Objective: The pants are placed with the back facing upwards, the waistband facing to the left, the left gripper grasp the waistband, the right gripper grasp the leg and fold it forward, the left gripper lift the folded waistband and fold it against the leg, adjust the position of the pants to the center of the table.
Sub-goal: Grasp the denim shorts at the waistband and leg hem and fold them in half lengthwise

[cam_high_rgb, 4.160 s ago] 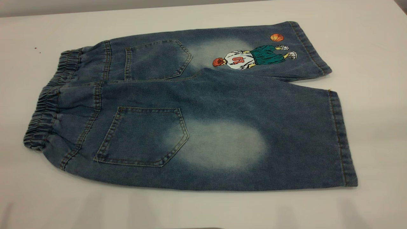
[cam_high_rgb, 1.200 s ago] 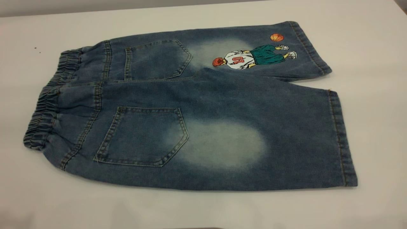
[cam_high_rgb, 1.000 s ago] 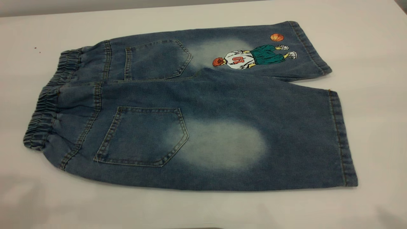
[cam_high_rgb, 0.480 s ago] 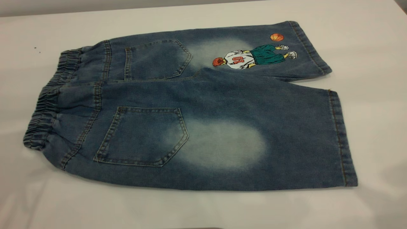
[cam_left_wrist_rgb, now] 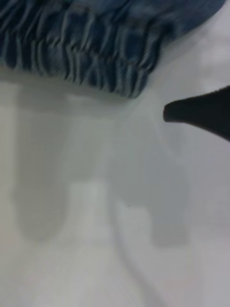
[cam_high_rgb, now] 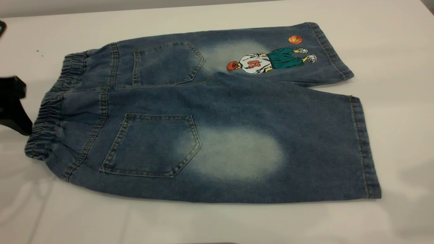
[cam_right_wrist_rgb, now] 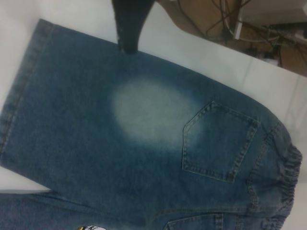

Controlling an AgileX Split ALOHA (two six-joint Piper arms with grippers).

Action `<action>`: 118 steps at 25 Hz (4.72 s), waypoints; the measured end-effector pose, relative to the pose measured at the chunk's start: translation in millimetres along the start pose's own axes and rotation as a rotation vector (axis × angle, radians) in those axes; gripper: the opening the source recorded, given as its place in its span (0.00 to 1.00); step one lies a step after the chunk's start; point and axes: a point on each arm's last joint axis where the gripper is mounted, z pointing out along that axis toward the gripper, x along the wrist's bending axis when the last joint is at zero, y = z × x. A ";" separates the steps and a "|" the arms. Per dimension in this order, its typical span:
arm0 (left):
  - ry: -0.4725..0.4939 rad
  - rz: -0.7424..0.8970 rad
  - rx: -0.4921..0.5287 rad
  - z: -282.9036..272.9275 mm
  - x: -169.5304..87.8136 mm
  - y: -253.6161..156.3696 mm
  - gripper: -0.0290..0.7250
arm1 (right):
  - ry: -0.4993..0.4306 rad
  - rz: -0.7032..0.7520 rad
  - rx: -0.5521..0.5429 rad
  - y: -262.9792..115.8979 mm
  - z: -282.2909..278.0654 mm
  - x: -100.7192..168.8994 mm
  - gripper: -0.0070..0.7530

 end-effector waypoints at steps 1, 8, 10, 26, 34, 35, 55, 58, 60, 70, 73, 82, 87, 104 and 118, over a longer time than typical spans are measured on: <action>0.005 0.000 0.008 5.5 0.7 -1.3 0.70 | -0.001 0.002 0.001 0.3 0.7 -0.5 0.75; 0.027 0.001 0.043 36.5 3.1 -5.9 0.70 | -0.005 0.013 0.015 1.4 5.6 -3.4 0.75; 0.022 0.016 0.046 43.1 -2.1 -2.4 0.70 | -0.005 0.013 0.016 1.4 5.8 -3.5 0.75; -0.005 0.084 0.064 60.1 -26.1 3.5 0.27 | -0.011 -0.029 0.042 2.7 13.8 -8.2 0.72; -0.025 0.126 0.049 48.8 -34.3 26.1 0.17 | 0.036 -0.174 0.170 -0.3 57.8 -0.9 0.68; -0.028 0.128 0.053 47.0 -36.0 30.5 0.17 | 0.043 -0.197 0.194 -2.4 66.8 2.7 0.68; -0.041 0.156 0.079 41.3 -43.1 48.5 0.17 | -0.067 -0.526 0.619 -75.7 192.5 14.2 0.68; -0.042 0.156 0.075 41.1 -43.4 49.7 0.17 | -0.087 -0.522 0.642 -81.7 201.1 8.6 0.68; -0.042 0.156 0.075 41.1 -43.4 49.7 0.17 | -0.095 -0.521 0.667 -86.5 205.6 5.1 0.68; -0.042 0.158 0.076 41.1 -43.4 49.6 0.17 | -0.129 -0.516 0.698 -100.7 224.6 -7.3 0.67; -0.042 0.158 0.076 41.1 -43.4 49.6 0.17 | -0.134 -0.523 0.700 -102.2 227.1 -9.0 0.60; -0.043 0.158 0.083 38.7 -43.6 49.7 0.17 | -0.155 -0.542 0.641 -102.8 228.4 -12.9 0.08; -0.056 0.162 0.076 18.4 -46.8 57.5 0.17 | -0.131 -0.536 0.655 -96.5 216.8 -5.3 0.07; -0.163 0.057 -0.042 -21.8 -69.6 110.2 0.17 | -0.224 -0.352 0.168 50.1 166.0 -28.9 0.07; -0.159 -0.116 -0.277 23.1 -66.9 128.4 0.17 | -0.244 -0.354 0.075 114.0 243.9 -46.3 0.07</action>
